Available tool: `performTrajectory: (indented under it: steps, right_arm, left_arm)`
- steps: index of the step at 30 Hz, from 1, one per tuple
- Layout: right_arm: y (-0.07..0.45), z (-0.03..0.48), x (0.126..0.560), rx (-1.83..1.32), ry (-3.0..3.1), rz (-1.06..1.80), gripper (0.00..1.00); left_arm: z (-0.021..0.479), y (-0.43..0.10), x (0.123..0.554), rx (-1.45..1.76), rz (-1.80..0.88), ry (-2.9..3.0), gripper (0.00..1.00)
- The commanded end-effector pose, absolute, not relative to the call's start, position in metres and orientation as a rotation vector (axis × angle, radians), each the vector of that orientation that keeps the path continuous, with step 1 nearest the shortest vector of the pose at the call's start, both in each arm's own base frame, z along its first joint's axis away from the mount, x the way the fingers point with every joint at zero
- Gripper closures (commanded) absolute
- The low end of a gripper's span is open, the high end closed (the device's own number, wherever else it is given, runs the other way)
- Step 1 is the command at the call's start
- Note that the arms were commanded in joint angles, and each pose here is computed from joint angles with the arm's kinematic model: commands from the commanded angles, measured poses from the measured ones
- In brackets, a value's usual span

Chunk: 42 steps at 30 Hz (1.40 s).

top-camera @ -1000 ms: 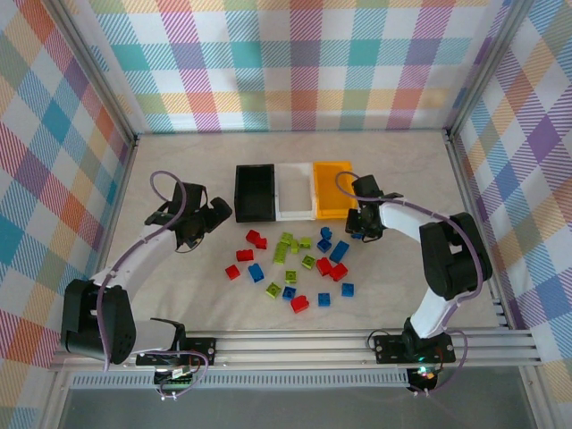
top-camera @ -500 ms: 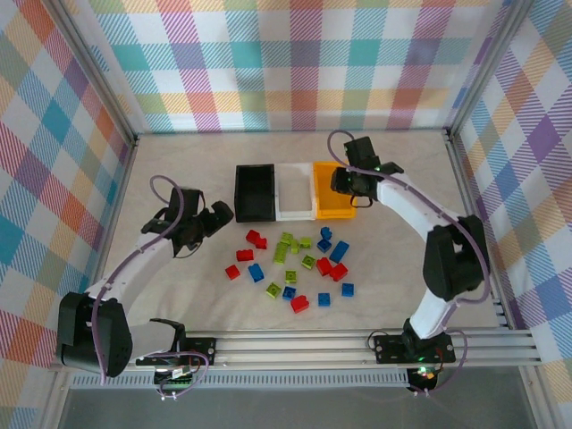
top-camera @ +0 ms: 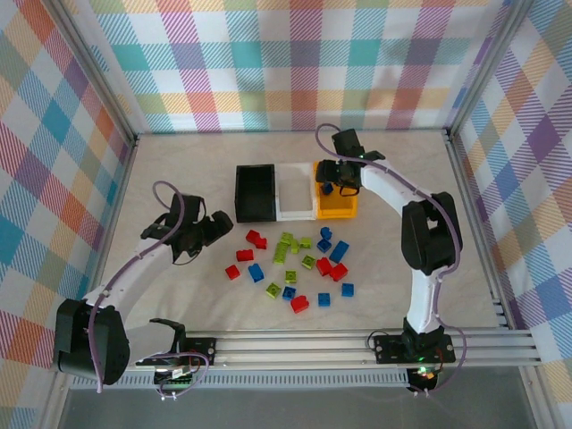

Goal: Sort the legos into containers by color

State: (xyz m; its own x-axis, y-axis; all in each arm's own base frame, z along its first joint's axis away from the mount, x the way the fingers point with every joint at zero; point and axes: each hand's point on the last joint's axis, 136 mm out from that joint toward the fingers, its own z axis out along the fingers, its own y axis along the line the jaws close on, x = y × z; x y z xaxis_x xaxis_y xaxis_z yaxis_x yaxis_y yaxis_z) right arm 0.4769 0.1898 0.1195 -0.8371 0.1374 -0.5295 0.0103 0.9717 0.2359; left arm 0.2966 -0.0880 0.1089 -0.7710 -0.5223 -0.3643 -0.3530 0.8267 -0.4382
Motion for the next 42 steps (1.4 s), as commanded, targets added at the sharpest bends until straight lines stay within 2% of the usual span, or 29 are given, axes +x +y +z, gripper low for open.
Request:
performTrajectory:
  steps: [1, 8, 13, 16, 27, 38, 39, 40, 42]
  right_arm:
    - [0.195, 0.150, 0.462, 0.071, 2.495, 0.379, 0.21]
    - [0.183, 0.131, 0.420, 0.084, 2.529, 0.390, 0.20]
    - [0.178, 0.123, 0.407, 0.097, 2.535, 0.398, 0.20]
    - [0.179, 0.124, 0.406, 0.097, 2.531, 0.414, 0.20]
    - [0.176, 0.129, 0.399, 0.078, 2.515, 0.409, 0.20]
    - [0.176, 0.123, 0.397, 0.076, 2.528, 0.412, 0.20]
    - [0.176, 0.122, 0.397, 0.075, 2.530, 0.414, 0.20]
    - [0.177, 0.122, 0.396, 0.074, 2.531, 0.416, 0.20]
    - [0.177, 0.122, 0.397, 0.076, 2.529, 0.418, 0.20]
  left_arm:
    - [0.102, -0.100, 0.286, -0.542, -0.410, 2.615, 0.12]
    - [0.076, -0.113, 0.244, -0.376, -0.224, 2.776, 0.12]
    - [0.053, -0.118, 0.211, -0.389, -0.233, 2.830, 0.11]
    - [0.038, -0.119, 0.203, -0.450, -0.258, 2.852, 0.13]
    - [0.013, -0.128, 0.216, -0.517, -0.289, 2.852, 0.21]
    - [0.013, -0.113, 0.235, -0.516, -0.212, 2.817, 0.40]
    - [0.014, -0.112, 0.237, -0.514, -0.206, 2.811, 0.38]
    - [0.015, -0.111, 0.239, -0.510, -0.201, 2.803, 0.31]
    - [0.015, -0.108, 0.242, -0.510, -0.188, 2.796, 0.23]
